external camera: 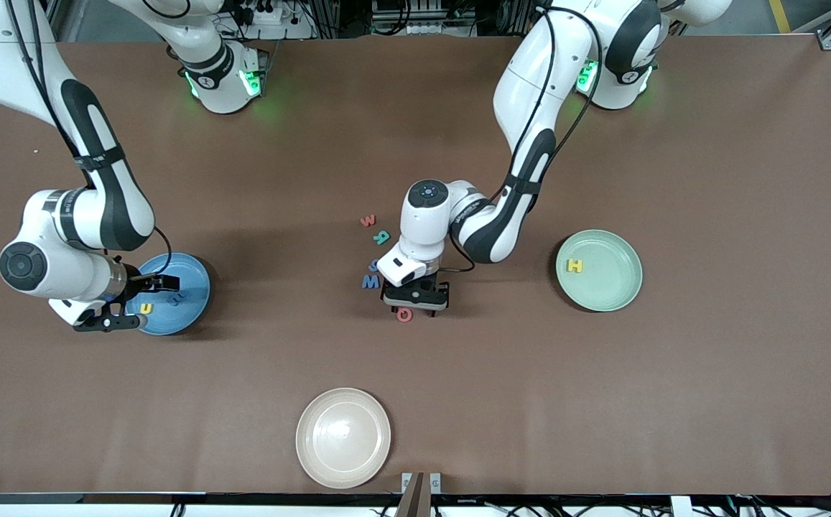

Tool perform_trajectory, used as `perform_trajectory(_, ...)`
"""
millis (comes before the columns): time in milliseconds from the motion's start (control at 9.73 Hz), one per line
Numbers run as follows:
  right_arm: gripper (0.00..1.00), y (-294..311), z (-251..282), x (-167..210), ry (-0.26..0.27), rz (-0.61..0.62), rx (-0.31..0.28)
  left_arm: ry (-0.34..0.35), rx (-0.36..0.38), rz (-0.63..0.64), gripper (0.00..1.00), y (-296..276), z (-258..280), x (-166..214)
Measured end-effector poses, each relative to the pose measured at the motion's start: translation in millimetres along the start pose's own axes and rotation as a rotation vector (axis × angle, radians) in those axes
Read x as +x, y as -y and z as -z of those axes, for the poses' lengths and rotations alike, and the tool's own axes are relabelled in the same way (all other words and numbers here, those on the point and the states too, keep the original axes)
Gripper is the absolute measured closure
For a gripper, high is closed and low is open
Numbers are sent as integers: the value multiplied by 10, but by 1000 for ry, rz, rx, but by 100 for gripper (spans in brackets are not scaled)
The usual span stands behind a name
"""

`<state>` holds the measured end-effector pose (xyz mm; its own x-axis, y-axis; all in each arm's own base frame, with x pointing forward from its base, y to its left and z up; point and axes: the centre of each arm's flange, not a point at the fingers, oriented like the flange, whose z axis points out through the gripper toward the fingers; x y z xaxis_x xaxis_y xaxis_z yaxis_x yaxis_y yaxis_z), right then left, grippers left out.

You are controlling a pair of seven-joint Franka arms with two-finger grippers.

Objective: Sort upper and lower case letters into plates
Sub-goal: 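Lower the left gripper around the pink Q and close it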

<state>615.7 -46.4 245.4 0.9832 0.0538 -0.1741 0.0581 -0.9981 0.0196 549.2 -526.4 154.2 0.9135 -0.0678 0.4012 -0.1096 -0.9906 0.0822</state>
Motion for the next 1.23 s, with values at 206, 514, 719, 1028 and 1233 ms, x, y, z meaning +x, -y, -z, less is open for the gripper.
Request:
perform_trajectory(206, 0, 0, 0, 0, 0, 0, 0, -2, 0, -1, 7, 1, 4, 8)
perform_trajectory(514, 0, 0, 0, 0, 0, 0, 0, -2, 0, -1, 8, 1, 3, 8)
perform_trajectory(719, 0, 0, 0, 1, 0, 0, 0, -3, 1, -1, 15, 5, 3, 11)
perform_trajectory(1028, 0, 29, 2, 4, -1, 5, 0, -3, 2, 0, 16, 8, 1, 12)
perform_trajectory(1233, 0, 39, 2, 5, -1, 6, 0, -5, 1, 1, 31, 8, 5, 18)
